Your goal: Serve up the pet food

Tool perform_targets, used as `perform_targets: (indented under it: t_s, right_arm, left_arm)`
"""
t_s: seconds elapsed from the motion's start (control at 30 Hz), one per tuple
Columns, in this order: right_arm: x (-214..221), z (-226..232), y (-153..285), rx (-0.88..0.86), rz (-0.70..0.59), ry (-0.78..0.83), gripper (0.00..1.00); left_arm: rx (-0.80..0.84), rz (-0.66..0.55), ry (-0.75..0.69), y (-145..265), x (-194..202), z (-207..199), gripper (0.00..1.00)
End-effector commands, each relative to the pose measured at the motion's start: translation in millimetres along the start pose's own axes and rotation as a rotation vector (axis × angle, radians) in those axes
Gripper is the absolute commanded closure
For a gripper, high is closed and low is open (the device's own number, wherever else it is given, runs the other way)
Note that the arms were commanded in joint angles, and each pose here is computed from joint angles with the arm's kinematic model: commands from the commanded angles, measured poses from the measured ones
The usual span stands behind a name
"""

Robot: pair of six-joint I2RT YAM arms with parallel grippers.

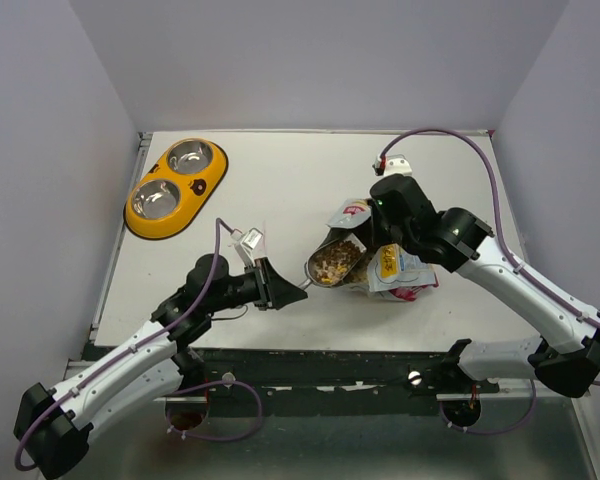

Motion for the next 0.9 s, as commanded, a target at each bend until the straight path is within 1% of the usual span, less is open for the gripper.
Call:
perform_targets:
  t_s: [0.0, 0.13, 0.3, 0.47, 0.63, 0.87]
  right_arm:
    - [-25, -1, 20, -0.030, -0.113, -0.060, 0.99]
    - [-26, -1, 22, -0.037, -0.114, -0.062, 0.99]
    - [-25, -2, 23, -0.039, -0.115, -0.062, 0.99]
    - [-26, -1, 23, -0.041, -0.114, -0.061, 0.99]
    - [-27, -1, 24, -0.044, -0.116, -0.063, 0.99]
    - [-26, -1, 23, -0.042, -0.113, -0.062, 0.99]
  left_arm:
    - [-0.017, 0.035, 0.069, 9, -10, -10, 1.00]
    - [-0.002, 0.031, 0.124, 14, -16, -16, 1.00]
    - [0.067, -0.018, 0.167, 20, -23, -27, 1.00]
    - [0.105, -0.015, 0.131, 28, -22, -34, 1.00]
    - [0.133, 0.016, 0.094, 40, -21, -44, 1.00]
    - [0.162, 0.003, 0.068, 62, -28, -63, 1.00]
Point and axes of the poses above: each gripper's point midway between its finger pads, its own y axis back along the fingers, its own z axis along the line the jaws close on, x = y × z, the point moved 9 cm from there along y, back along the fingers, and after that the axes turned 14 degrees about -y, right-handed, at the moved point
